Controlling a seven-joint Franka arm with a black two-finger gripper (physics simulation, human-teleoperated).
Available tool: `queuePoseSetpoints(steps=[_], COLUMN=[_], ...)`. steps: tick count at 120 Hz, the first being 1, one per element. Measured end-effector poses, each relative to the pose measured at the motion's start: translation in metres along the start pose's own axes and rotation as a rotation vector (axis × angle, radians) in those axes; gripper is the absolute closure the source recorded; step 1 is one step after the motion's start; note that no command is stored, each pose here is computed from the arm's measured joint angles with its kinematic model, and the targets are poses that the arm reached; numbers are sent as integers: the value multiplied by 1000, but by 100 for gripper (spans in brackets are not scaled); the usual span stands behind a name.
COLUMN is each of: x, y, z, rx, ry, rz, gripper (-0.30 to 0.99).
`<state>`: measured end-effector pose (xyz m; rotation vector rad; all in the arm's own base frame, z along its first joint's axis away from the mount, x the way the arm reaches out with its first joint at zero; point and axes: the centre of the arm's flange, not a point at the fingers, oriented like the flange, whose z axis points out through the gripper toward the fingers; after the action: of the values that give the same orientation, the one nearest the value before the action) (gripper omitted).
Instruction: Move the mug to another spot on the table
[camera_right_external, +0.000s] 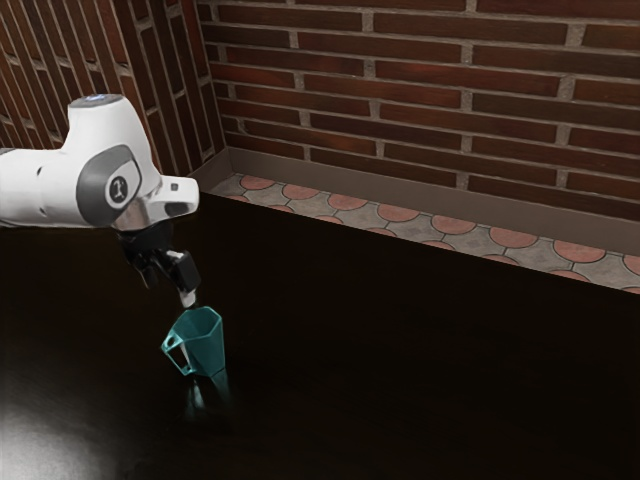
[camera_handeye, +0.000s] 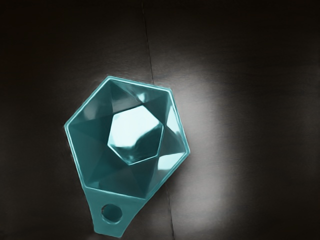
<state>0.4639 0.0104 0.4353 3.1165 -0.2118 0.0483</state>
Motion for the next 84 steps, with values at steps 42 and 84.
queuePoseSetpoints(steps=[42, 84], x=[57, 87], y=[-19, -30], z=[-150, -193], rx=[-48, -17], ry=[103, 48], rz=[14, -107], gripper=[0, 0])
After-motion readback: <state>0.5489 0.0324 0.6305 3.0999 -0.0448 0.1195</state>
